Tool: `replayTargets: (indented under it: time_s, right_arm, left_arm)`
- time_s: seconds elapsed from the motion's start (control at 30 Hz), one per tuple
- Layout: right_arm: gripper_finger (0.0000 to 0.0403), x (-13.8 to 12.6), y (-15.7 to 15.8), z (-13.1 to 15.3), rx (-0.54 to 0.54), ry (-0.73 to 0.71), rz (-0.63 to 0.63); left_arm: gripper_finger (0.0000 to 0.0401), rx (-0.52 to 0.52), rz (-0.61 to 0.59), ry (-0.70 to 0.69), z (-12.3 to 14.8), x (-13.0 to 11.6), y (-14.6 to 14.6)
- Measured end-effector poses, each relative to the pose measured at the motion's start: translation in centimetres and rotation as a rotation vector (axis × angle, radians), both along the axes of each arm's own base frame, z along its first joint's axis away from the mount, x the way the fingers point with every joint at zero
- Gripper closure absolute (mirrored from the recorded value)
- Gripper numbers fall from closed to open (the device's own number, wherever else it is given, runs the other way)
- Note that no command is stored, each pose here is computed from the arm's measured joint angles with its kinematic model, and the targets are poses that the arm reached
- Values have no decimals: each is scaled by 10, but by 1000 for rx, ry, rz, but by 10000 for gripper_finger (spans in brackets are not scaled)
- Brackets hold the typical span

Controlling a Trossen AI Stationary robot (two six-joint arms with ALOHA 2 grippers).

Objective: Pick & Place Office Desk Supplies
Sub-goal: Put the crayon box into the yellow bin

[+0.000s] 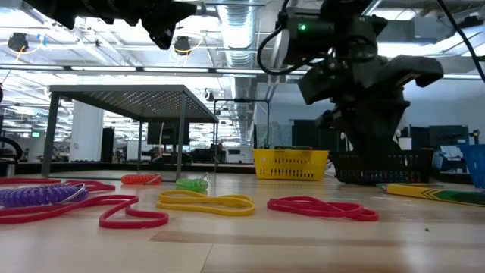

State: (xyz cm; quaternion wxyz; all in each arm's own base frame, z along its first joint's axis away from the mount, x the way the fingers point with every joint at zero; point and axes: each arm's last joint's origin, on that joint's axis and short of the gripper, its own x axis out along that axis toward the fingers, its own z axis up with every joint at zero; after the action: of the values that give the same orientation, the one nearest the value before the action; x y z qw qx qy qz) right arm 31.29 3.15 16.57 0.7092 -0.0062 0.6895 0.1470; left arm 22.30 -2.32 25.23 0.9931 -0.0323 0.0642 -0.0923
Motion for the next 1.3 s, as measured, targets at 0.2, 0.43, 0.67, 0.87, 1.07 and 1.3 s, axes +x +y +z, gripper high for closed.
replayTargets:
  time_s: [0.2,0.43,0.67,0.87,1.07,1.3]
  right_arm:
    - [312,0,-8,0,0,3,-10]
    - [312,-1,-8,0,0,14,-3]
    - [312,-10,-9,-13,6,47,-19]
    - [312,-13,-9,-20,9,50,-27]
    - [312,-17,-9,-26,9,57,-29]
    - [312,-23,-8,-33,51,60,-48]
  left_arm:
    - [266,0,0,2,0,0,0]
    - [266,0,0,2,0,0,0]
    - [266,0,0,2,0,0,0]
    - [266,6,-1,1,0,0,0]
    - [266,6,-1,1,0,0,0]
    - [266,7,-1,0,0,0,0]
